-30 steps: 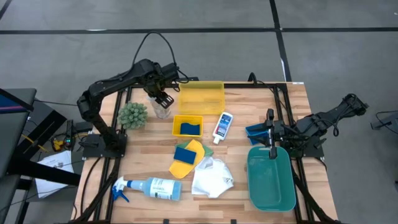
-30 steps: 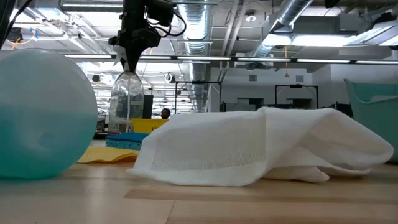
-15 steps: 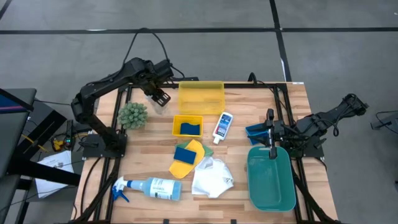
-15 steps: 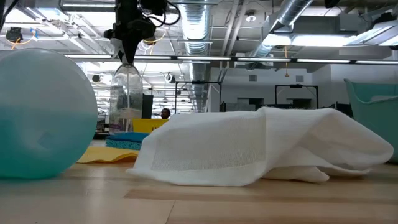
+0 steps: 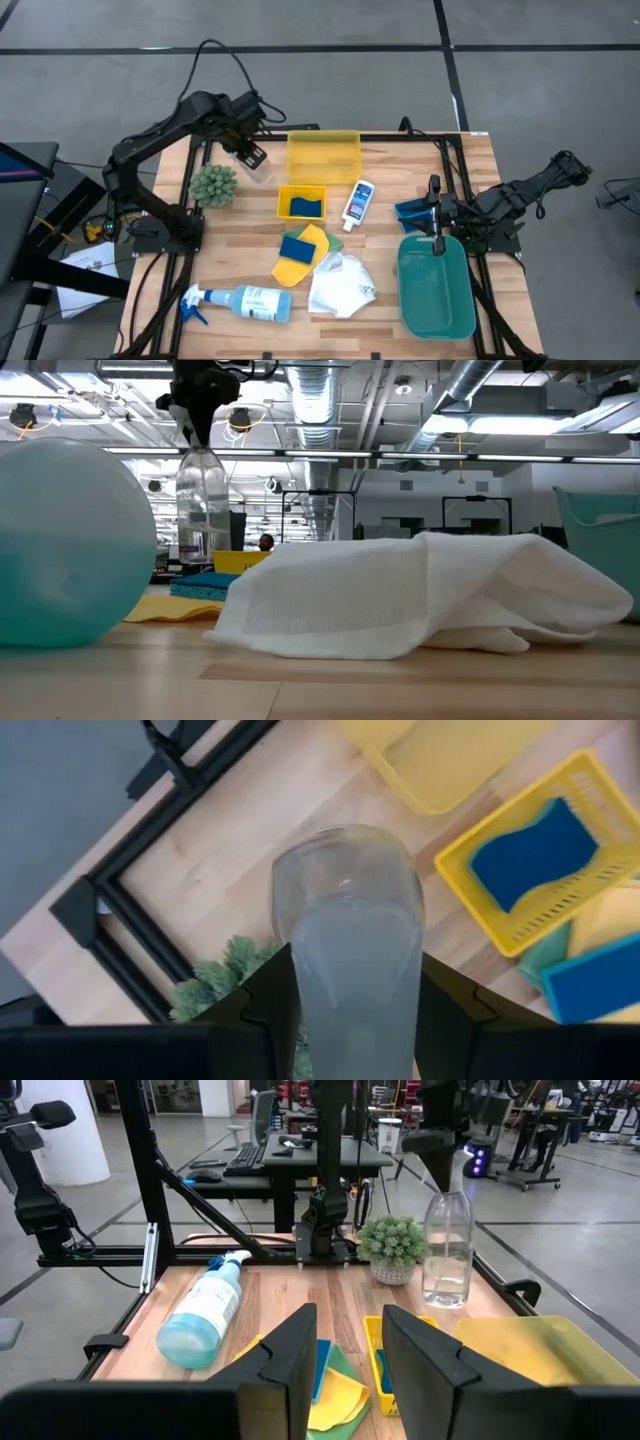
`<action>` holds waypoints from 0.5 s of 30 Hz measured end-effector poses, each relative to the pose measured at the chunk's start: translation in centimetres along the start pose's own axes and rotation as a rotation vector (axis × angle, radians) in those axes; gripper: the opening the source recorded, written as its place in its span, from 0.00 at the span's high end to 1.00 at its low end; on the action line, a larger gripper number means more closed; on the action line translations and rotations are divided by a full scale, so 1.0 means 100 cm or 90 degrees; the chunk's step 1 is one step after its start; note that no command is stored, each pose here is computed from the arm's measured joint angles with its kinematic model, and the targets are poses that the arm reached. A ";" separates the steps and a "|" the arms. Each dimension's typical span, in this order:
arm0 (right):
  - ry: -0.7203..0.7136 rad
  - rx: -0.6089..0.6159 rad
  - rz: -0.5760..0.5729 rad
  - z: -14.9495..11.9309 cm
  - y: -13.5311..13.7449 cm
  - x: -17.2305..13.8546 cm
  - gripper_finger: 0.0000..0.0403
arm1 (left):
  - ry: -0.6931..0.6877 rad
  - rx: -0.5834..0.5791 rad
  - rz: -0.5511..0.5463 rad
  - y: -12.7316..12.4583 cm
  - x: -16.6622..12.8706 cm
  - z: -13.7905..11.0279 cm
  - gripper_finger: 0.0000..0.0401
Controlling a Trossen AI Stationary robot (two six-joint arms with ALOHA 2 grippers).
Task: Pick & Place Kitchen Items
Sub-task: Put the transparent spray bottle into the top yellow bin
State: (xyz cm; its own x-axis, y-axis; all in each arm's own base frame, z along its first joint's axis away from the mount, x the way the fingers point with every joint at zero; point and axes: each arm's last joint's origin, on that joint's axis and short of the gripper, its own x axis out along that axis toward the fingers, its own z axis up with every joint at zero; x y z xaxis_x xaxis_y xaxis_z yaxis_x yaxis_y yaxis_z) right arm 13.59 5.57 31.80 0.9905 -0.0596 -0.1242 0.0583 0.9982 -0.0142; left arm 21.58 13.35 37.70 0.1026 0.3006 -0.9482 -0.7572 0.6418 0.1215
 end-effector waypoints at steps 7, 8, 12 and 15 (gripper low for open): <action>0.000 0.000 0.000 0.000 0.000 0.000 0.73 | 0.014 0.005 -0.024 -0.002 0.000 -0.002 0.67; 0.000 0.000 0.000 0.000 0.000 0.000 0.73 | 0.015 0.006 -0.024 -0.002 0.000 -0.002 0.67; 0.000 0.000 0.000 0.000 0.000 0.000 0.73 | 0.030 0.009 -0.024 -0.001 0.000 -0.004 0.67; 0.000 0.000 0.000 0.000 0.000 0.000 0.73 | 0.033 0.012 -0.026 -0.002 -0.002 -0.006 0.67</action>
State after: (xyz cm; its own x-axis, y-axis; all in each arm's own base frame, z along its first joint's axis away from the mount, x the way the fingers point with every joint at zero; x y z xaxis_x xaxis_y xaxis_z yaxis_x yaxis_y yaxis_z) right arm 13.59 5.57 31.79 0.9904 -0.0598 -0.1244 0.0584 0.9982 -0.0150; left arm 21.33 12.80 37.66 0.0986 0.2376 -0.9663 -0.7407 0.6660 0.0882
